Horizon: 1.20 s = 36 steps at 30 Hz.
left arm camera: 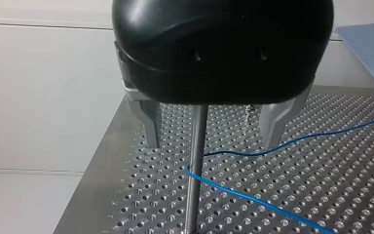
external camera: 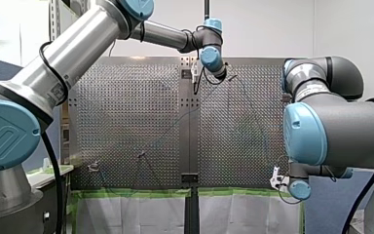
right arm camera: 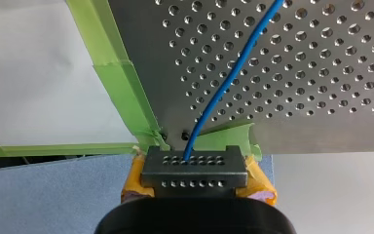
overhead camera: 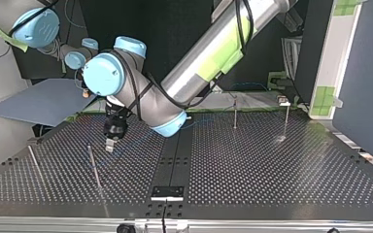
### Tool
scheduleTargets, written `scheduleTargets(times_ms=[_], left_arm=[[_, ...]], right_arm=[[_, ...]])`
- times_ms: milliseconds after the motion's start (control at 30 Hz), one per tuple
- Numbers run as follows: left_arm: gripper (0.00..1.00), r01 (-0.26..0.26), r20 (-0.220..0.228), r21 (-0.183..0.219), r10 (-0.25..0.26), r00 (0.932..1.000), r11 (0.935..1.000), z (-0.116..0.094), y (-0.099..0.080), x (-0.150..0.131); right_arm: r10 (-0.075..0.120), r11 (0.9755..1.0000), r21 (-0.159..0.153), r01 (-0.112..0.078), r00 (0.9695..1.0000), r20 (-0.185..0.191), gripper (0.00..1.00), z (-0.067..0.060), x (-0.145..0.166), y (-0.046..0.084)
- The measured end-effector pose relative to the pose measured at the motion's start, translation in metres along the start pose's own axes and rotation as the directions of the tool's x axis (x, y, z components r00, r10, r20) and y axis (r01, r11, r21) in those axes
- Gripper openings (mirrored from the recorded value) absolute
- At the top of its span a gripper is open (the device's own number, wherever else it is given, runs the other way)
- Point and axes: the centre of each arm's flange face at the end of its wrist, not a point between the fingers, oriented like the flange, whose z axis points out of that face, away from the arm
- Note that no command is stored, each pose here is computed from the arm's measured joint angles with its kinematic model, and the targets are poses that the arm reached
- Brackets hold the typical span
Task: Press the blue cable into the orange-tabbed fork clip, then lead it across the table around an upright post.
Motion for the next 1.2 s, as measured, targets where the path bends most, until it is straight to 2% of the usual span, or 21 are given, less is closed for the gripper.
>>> scheduleTargets(times_ms=[400, 567, 767, 967, 1067, 1200], left_arm=[[1.00, 0.002, -0.003, -0.003, -0.002, 1.0000, 1.0000, 0.000, 0.001, 0.000], [1.00, 0.003, -0.023, -0.011, -0.003, 0.9997, 0.9999, -0.008, 0.001, 0.003], [1.00, 0.049, 0.016, -0.012, -0.048, 0.9987, 0.9987, -0.022, 0.008, -0.013], [1.00, 0.131, 0.069, 0.021, -0.132, 0.9887, 0.9911, -0.038, 0.013, -0.033], [1.00, 0.175, 0.097, 0.032, -0.178, 0.9793, 0.9840, -0.046, 0.016, -0.042], [1.00, 0.234, 0.132, 0.046, -0.238, 0.9622, 0.9712, -0.058, 0.021, -0.055]], right_arm=[[0.000, 1.0000, 0.000, 0.000, 1.0000, 0.000, 0.00, 0.000, 0.000, 0.000], [-0.001, 1.0000, 0.000, 0.001, 1.0000, 0.001, 0.00, 0.000, 0.000, 0.000], [-0.002, 1.0000, 0.000, 0.002, 1.0000, 0.001, 0.00, 0.000, 0.000, 0.000], [-0.003, 1.0000, 0.000, 0.003, 1.0000, 0.004, 0.00, 0.000, 0.000, 0.000], [-0.004, 1.0000, 0.000, 0.004, 1.0000, 0.004, 0.00, -0.001, -0.001, 0.000], [-0.004, 1.0000, 0.001, 0.004, 1.0000, 0.006, 0.00, -0.001, -0.001, -0.001]])
